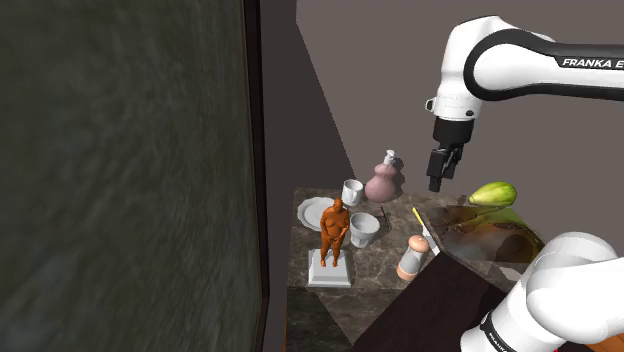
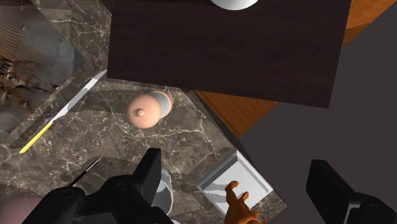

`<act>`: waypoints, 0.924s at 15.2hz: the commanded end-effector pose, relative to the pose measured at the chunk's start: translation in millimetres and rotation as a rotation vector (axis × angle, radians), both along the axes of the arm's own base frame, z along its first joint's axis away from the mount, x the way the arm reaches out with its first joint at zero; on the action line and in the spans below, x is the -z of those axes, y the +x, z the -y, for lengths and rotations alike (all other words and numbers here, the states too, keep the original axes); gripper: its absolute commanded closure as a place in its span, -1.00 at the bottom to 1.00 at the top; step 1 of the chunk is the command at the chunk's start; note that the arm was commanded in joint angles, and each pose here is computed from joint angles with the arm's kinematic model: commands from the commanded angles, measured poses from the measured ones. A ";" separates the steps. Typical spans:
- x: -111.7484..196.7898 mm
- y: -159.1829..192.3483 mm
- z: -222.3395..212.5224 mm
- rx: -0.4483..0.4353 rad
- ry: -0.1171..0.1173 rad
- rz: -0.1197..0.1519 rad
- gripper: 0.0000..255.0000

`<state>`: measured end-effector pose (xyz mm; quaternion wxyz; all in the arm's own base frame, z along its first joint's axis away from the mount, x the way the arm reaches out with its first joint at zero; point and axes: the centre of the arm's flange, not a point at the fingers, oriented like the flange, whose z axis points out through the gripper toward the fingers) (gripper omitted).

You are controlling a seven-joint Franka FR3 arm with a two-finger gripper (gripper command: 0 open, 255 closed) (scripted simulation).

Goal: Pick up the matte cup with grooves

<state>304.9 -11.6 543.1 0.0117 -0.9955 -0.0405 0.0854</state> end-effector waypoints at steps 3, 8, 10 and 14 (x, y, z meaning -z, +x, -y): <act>22.4 13.1 0.2 -0.003 -0.012 0.003 -1.00; 78.3 46.1 1.6 -0.011 -0.043 0.011 -1.00; 100.6 59.5 2.5 -0.015 -0.055 0.015 -1.00; 144.9 86.4 5.1 -0.021 -0.080 0.021 -1.00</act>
